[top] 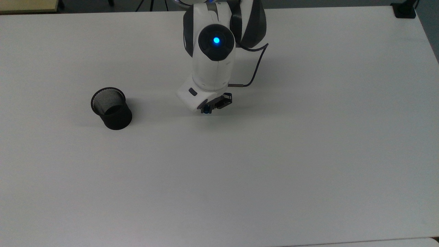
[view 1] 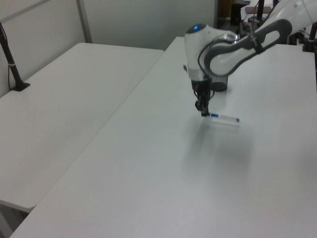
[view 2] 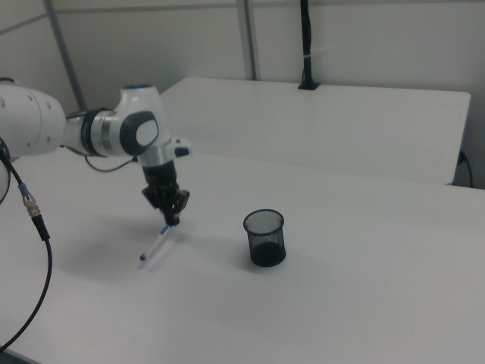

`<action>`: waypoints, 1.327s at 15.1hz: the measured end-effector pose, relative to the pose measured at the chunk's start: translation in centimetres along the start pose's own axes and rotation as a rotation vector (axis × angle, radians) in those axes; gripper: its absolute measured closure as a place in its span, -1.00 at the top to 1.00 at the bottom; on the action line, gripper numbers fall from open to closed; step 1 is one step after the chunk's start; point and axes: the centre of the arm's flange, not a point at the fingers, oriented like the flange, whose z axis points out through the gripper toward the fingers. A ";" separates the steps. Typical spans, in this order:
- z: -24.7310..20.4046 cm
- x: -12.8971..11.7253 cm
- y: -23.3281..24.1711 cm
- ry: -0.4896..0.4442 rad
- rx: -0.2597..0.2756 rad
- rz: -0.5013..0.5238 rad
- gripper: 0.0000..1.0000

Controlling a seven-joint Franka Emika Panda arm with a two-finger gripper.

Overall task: Insert the marker
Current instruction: 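Lift the marker and carry it over the black mesh cup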

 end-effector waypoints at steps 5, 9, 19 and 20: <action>-11.9 0.6 8.7 0.253 0.027 0.128 -0.60; -16.6 0.1 14.2 0.427 0.017 0.209 -0.60; -16.4 -0.4 23.7 0.648 -0.042 0.343 -0.60; -15.7 -0.5 24.3 0.658 -0.048 0.351 -0.60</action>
